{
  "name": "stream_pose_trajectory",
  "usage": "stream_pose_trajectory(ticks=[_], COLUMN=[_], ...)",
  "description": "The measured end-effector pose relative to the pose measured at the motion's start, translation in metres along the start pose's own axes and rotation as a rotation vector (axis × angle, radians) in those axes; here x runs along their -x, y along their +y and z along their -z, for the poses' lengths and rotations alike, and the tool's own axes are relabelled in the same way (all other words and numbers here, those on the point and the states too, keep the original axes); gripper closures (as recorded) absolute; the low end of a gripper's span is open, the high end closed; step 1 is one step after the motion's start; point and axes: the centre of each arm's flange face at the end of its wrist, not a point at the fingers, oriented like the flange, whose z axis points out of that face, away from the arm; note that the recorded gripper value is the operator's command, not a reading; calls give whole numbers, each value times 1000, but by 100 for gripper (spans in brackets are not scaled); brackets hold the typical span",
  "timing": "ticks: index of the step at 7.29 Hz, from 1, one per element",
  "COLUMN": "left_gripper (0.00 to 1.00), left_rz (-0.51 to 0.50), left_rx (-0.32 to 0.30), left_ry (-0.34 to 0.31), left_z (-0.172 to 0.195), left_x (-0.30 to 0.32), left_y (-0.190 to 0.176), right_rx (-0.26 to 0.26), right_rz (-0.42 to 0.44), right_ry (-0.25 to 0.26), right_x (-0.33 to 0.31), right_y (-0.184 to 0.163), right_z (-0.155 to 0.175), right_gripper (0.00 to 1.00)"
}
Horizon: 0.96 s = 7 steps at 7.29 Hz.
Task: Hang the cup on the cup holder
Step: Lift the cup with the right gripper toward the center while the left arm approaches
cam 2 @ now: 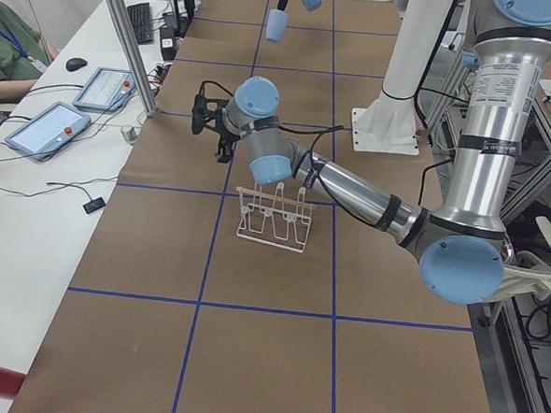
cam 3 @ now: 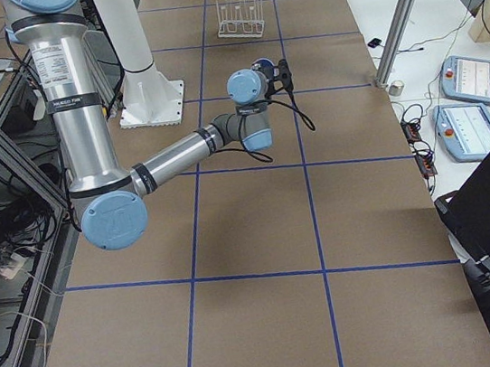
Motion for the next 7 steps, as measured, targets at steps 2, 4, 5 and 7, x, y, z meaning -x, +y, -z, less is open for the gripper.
stream_pose_trajectory(ticks=[2, 4, 5, 7], left_gripper=[3, 3, 3, 3], left_rz=[125, 206, 239, 340], left_rx=[75, 153, 163, 160], left_ry=[172, 272, 338, 501], left_z=[-29, -51, -62, -83], left_x=[-78, -149, -185, -234], left_y=[22, 44, 68, 134], right_rx=[21, 37, 25, -11], right_rz=[-59, -50, -47, -65], right_ry=[-171, -298, -365, -506], right_x=[35, 50, 55, 64], right_y=[17, 39, 53, 84], right_z=[-21, -35, -45, -64], right_gripper=[100, 100, 100, 100])
